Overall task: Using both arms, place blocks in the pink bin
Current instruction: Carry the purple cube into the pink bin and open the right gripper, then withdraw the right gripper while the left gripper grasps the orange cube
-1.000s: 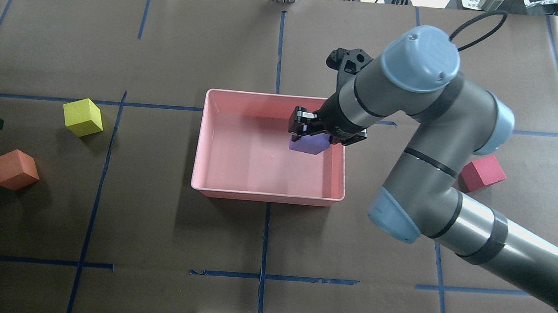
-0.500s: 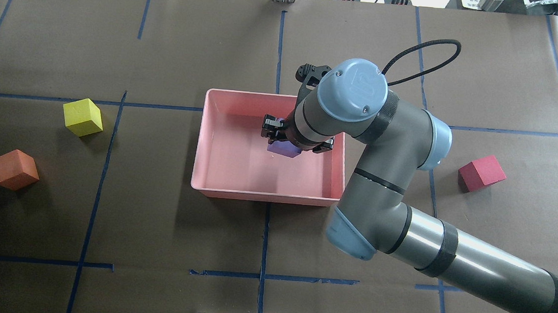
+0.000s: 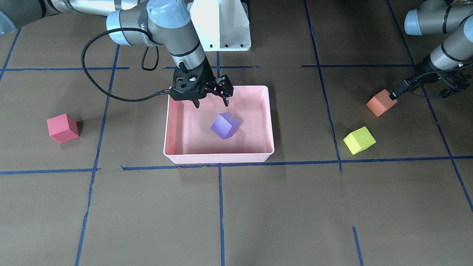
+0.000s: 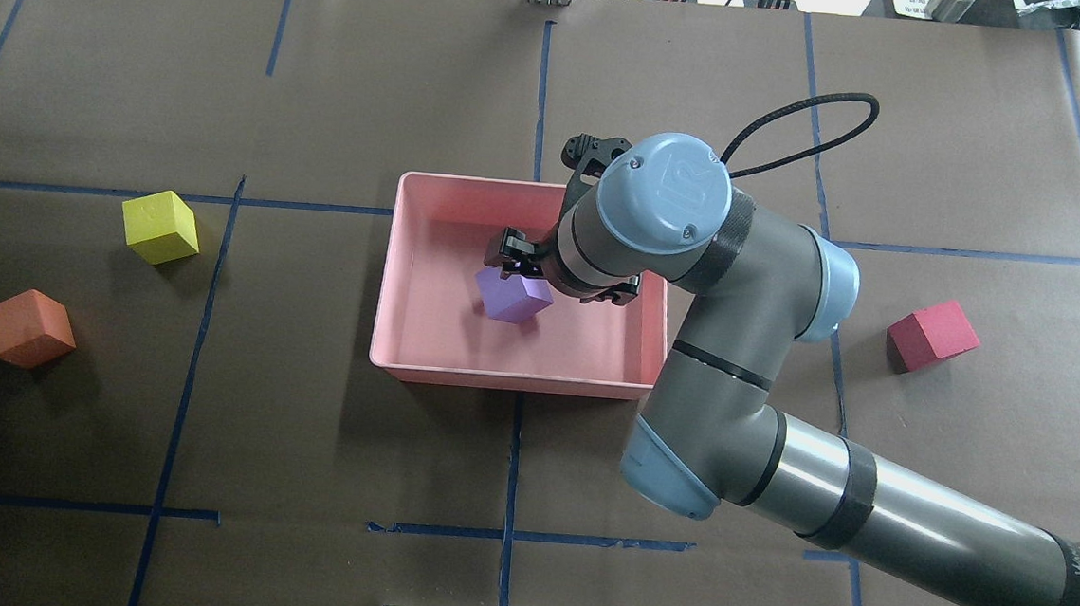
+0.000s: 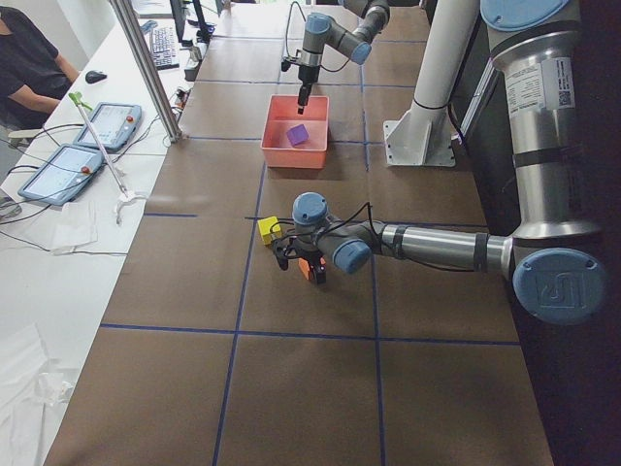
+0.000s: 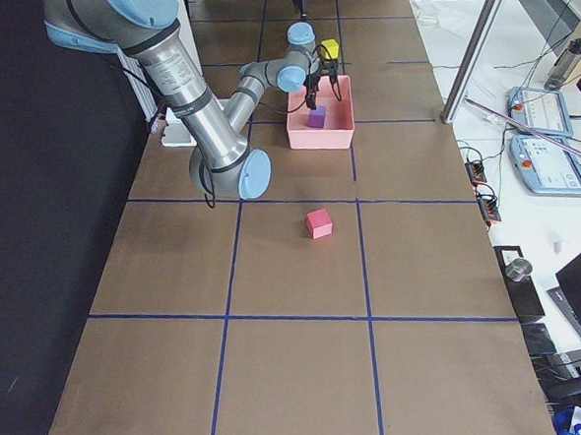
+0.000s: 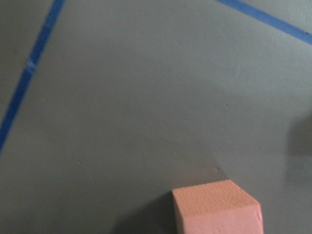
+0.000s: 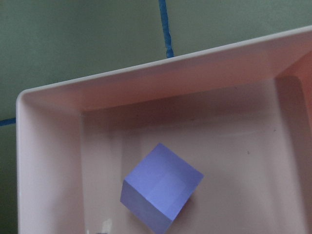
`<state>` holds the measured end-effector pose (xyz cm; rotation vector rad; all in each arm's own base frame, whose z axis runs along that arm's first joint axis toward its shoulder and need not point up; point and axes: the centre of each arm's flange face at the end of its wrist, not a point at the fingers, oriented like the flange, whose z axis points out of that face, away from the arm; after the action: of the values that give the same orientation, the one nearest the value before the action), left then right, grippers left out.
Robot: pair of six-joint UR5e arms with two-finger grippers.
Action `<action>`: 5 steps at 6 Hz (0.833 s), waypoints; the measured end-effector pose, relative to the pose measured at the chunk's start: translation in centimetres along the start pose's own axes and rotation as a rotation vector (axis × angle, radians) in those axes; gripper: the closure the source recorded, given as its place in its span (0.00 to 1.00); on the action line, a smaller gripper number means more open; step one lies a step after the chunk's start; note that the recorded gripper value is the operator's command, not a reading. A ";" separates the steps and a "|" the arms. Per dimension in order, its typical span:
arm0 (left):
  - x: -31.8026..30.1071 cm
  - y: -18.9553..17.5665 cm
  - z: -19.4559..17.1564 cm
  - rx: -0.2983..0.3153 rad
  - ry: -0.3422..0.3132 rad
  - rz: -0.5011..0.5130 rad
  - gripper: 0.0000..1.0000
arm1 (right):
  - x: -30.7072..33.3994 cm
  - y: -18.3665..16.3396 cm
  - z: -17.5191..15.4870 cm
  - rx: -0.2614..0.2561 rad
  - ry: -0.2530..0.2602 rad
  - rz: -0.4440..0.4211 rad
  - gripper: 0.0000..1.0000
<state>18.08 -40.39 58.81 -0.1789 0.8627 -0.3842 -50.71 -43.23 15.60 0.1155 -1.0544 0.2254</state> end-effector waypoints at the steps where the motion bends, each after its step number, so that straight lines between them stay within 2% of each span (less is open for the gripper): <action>1: 1.0 0.5 0.8 -0.014 -0.002 0.000 0.00 | 1.5 -0.1 -2.7 0.010 -0.011 0.005 0.00; 3: 2.0 0.7 2.2 -0.021 -0.016 0.013 0.00 | 5.4 -0.9 -7.0 0.026 -0.012 0.027 0.00; 4: 2.6 0.6 3.1 -0.006 -0.031 0.025 0.05 | 6.5 -1.1 -8.3 0.030 0.001 0.038 0.00; 5: 3.0 0.2 4.2 0.000 -0.045 0.030 0.27 | 6.9 -1.3 -9.1 0.034 0.015 0.048 0.00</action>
<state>23.11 -41.37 59.29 -0.1735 0.8198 -0.3513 -39.41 -41.72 17.21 0.1190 -1.0397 0.2871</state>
